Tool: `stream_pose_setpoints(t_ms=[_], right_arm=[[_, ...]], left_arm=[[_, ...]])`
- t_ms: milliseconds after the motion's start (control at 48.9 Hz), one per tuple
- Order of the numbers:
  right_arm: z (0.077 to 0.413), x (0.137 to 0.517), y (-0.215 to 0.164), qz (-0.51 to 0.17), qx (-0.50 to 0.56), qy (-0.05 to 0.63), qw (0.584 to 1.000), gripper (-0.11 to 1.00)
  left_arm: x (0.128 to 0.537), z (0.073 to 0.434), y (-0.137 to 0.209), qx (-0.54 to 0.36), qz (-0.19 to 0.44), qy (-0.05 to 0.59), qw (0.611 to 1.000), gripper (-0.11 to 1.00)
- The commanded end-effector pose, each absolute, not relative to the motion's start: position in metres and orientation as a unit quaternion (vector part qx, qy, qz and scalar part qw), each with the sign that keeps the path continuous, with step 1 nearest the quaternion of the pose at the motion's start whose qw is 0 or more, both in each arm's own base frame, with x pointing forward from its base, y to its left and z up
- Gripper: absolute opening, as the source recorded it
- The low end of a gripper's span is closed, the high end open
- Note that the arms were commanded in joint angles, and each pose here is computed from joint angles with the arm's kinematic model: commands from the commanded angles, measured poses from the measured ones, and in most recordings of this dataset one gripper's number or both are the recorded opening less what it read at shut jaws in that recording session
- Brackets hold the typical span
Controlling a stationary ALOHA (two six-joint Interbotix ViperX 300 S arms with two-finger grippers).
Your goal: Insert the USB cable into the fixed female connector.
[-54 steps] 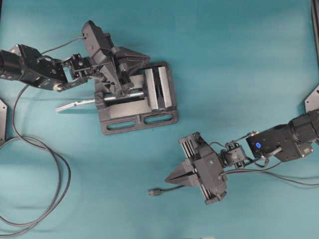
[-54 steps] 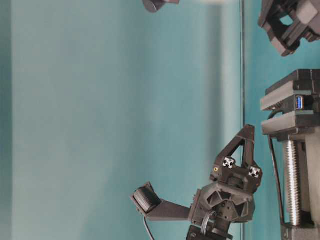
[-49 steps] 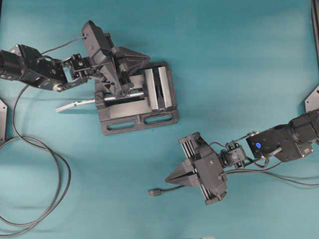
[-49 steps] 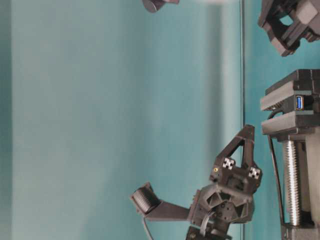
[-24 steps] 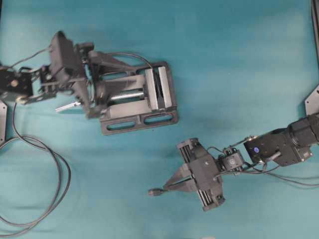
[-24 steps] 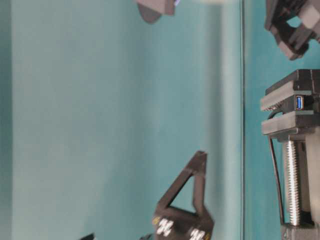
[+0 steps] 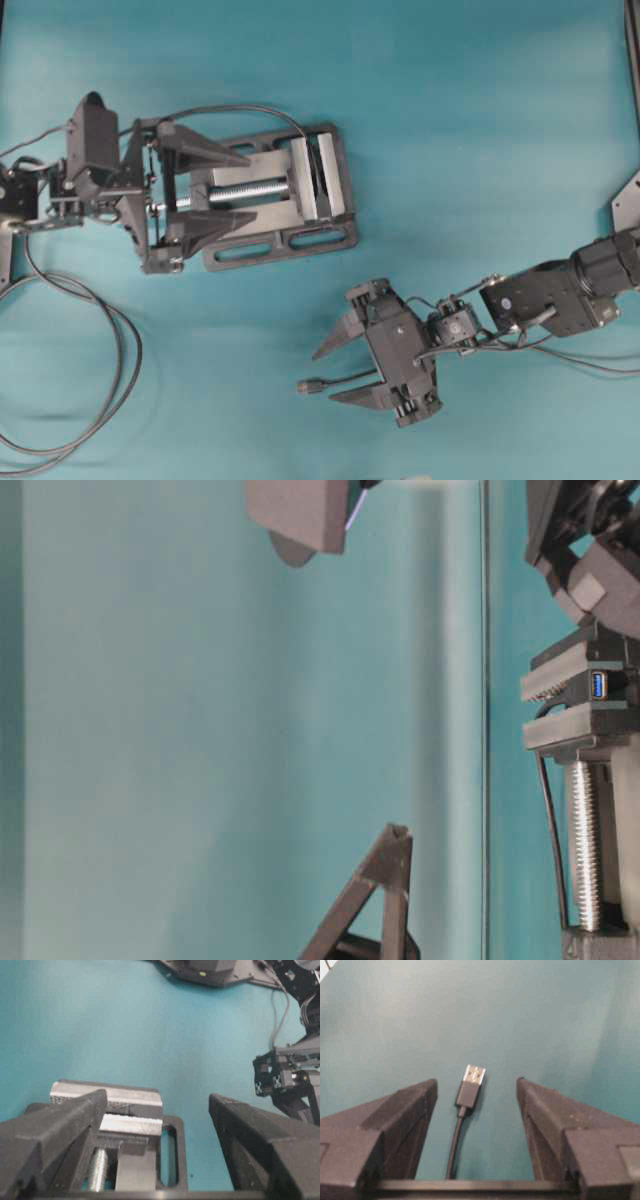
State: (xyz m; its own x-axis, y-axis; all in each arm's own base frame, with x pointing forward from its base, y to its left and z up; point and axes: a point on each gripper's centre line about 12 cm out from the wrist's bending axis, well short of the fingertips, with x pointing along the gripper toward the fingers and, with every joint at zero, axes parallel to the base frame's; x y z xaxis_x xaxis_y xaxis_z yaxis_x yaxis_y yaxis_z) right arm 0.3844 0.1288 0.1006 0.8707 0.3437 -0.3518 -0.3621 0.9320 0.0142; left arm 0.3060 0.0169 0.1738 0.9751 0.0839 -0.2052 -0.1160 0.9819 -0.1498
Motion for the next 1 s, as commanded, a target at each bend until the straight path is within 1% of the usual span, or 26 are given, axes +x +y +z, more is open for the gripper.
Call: stream_pose_setpoints(t_ms=[0, 204, 327, 450, 552, 777, 981], right_arm=[[0.107, 0.392, 0.131, 0.178, -0.018, 0.165, 0.97, 0.67], [0.101, 0.394, 0.145, 0.174, 0.009, 0.182, 0.968, 0.67], [0.099, 0.395, 0.146, 0.152, 0.029, 0.205, 0.966, 0.67], [0.098, 0.397, 0.145, 0.136, 0.046, 0.212, 0.967, 0.67], [0.096, 0.397, 0.145, 0.131, 0.05, 0.216, 0.966, 0.66], [0.09, 0.4, 0.149, 0.131, 0.052, 0.22, 0.965, 0.66], [0.083, 0.402, 0.154, 0.132, 0.054, 0.228, 0.963, 0.65]], left_arm=[[0.298, 0.179, 0.014, -0.08, 0.045, 0.098, 0.991, 0.98], [0.273, 0.177, 0.01, -0.083, 0.041, 0.15, 0.984, 0.98], [0.262, 0.178, 0.01, -0.086, 0.042, 0.178, 0.979, 0.98], [0.249, 0.181, 0.009, -0.088, 0.041, 0.198, 0.975, 0.98], [0.238, 0.184, 0.01, -0.089, 0.042, 0.195, 0.976, 0.98], [0.208, 0.189, 0.01, -0.095, 0.043, 0.164, 0.981, 0.98], [0.183, 0.184, 0.008, -0.097, 0.04, 0.171, 0.98, 0.98]])
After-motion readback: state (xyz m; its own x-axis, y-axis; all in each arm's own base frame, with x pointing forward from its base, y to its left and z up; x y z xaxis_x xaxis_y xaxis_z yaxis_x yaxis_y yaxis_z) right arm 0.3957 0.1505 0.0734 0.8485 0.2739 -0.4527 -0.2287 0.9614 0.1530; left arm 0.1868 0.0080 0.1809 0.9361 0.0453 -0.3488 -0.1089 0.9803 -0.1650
